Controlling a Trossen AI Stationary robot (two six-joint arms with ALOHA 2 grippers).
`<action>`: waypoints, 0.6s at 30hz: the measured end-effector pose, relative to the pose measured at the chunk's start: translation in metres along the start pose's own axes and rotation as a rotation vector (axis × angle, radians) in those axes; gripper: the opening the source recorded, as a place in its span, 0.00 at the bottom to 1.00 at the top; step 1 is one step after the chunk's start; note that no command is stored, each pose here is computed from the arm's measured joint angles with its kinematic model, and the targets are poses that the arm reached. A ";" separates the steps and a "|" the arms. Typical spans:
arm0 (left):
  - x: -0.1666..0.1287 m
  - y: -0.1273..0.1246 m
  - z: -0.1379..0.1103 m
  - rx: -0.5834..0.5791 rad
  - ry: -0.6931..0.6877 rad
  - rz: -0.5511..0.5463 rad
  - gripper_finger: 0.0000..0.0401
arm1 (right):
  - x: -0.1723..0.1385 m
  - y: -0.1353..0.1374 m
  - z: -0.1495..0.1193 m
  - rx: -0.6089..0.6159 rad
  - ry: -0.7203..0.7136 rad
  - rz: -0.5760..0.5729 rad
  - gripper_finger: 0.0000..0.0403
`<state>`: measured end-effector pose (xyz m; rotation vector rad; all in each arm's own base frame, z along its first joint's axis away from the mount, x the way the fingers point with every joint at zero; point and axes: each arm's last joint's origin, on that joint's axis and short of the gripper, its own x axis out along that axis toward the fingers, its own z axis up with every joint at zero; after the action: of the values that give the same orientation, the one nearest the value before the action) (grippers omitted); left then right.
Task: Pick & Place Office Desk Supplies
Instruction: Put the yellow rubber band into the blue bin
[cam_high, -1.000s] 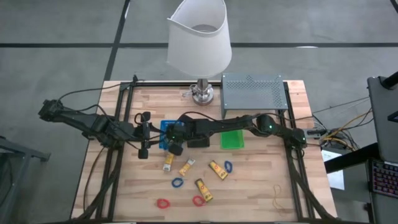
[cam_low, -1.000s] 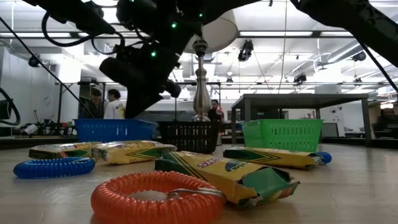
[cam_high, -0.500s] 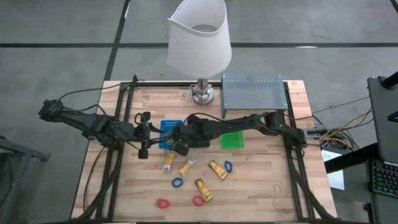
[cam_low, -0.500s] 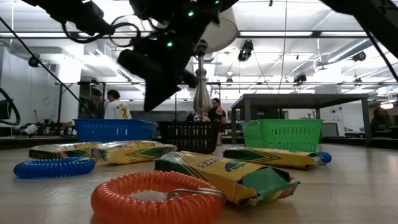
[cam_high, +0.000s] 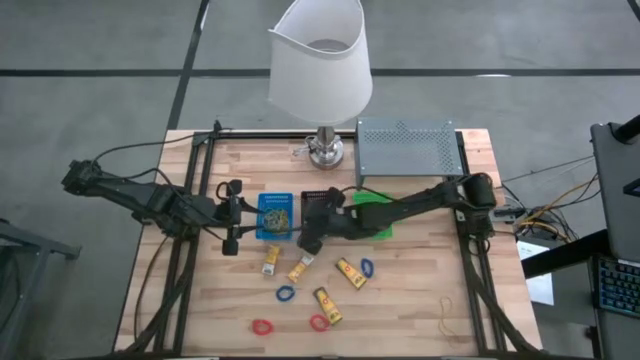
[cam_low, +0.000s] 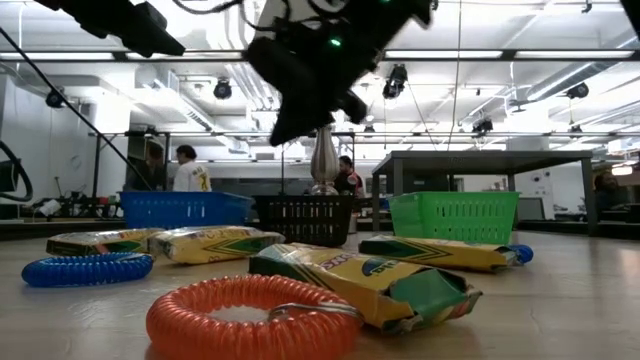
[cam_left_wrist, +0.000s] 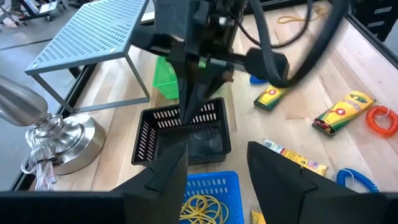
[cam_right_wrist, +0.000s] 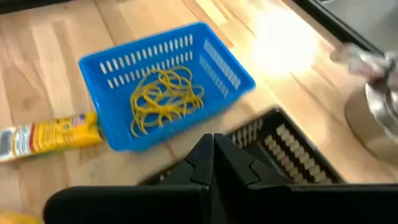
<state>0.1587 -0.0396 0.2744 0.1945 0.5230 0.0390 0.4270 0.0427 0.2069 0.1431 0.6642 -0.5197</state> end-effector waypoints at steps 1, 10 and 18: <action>0.000 0.000 0.000 0.000 0.000 0.000 0.42 | -0.001 -0.003 -0.006 0.015 -0.002 -0.001 0.02; 0.000 0.000 0.000 0.000 0.000 0.000 0.42 | -0.033 -0.013 -0.047 0.057 -0.143 0.015 0.02; 0.000 0.000 0.000 0.000 0.000 0.000 0.42 | -0.090 0.000 -0.088 0.040 -0.373 -0.077 0.02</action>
<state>0.1587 -0.0396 0.2745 0.1945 0.5226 0.0393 0.3183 0.1051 0.1937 0.0555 0.2956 -0.6146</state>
